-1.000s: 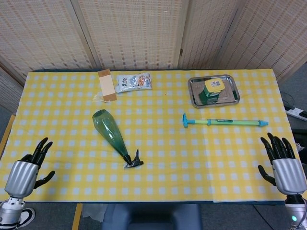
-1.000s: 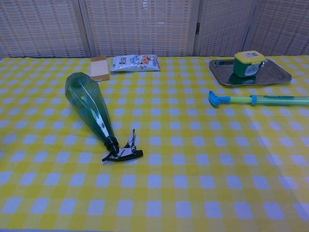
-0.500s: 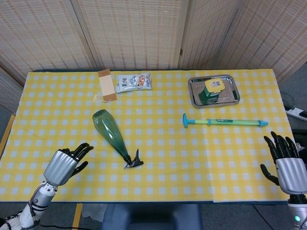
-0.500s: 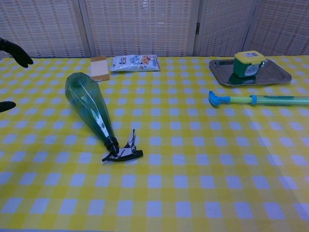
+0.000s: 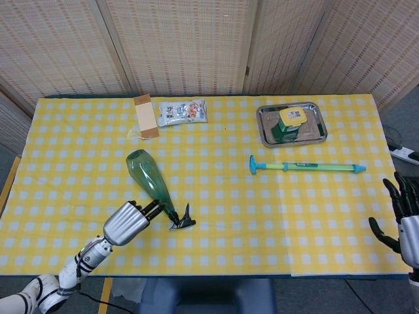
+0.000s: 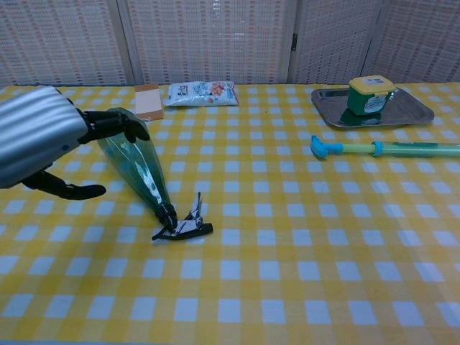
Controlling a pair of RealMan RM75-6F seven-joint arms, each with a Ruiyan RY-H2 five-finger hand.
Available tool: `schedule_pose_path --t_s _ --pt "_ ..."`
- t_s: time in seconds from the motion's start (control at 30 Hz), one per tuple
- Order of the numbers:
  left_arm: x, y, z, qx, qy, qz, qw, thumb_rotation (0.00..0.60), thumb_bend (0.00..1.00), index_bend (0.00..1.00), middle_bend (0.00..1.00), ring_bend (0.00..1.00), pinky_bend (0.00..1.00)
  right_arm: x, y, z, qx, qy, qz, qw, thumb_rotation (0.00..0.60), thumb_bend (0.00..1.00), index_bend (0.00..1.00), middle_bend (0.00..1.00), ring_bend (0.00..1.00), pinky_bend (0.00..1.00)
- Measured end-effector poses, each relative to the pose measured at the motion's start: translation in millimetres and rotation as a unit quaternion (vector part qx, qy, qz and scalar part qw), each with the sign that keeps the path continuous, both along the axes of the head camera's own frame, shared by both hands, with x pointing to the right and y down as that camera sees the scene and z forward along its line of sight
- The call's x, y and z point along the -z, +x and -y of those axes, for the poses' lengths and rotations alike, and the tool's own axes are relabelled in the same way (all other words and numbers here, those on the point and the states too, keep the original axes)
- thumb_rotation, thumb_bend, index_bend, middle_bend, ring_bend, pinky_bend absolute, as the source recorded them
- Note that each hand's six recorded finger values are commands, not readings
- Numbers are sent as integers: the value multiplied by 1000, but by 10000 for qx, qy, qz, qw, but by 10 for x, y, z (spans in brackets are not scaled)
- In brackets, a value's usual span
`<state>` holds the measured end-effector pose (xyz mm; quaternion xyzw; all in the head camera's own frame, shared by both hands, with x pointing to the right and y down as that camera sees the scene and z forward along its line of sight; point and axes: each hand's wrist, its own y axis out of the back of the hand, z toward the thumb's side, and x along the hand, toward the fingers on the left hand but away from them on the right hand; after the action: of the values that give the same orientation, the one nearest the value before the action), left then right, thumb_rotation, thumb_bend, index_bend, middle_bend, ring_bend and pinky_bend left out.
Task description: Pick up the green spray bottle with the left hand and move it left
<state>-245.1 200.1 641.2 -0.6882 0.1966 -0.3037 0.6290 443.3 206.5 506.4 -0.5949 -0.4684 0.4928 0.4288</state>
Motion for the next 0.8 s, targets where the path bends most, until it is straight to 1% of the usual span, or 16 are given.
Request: schedule_pose_path --t_s 0.07,0.13,0.27,0.37,0.5,0.6,0.7,0.8 --pt "-37 97 -4 -170 54 -15 9998 600 235 285 378 1000 1000 47 48 -5 -61 46 200 9998 600 354 0 0 0 0" --pt "-82 187 4 -304 54 -30 9995 600 242 284 378 1000 1000 78 113 -10 -157 23 274 9995 600 355 0 0 0 0" --pt "-176 293 18 -497 -78 56 9987 600 315 282 378 1000 1000 65 249 -12 -437 -252 110 9987 600 355 0 0 0 0" --pt "-264 337 27 -600 -259 198 9977 600 320 280 376 1000 1000 70 312 -3 -603 -426 4 9973 600 355 0 0 0 0" --pt "-368 385 55 -686 -550 417 9953 600 320 283 374 1000 1000 107 353 4 -703 -412 -12 9967 600 355 0 0 0 0" --pt "-420 412 90 -746 -683 570 9932 600 319 284 374 1000 1000 111 373 11 -733 -421 -6 9964 600 355 0 0 0 0" --pt "-447 457 132 -791 -749 644 9920 600 319 284 373 1000 1000 100 388 16 -751 -462 -11 9961 600 355 0 0 0 0" --pt "-459 500 156 -838 -768 627 9915 600 320 272 367 1000 1000 108 409 23 -791 -463 0 9958 600 355 0 0 0 0"
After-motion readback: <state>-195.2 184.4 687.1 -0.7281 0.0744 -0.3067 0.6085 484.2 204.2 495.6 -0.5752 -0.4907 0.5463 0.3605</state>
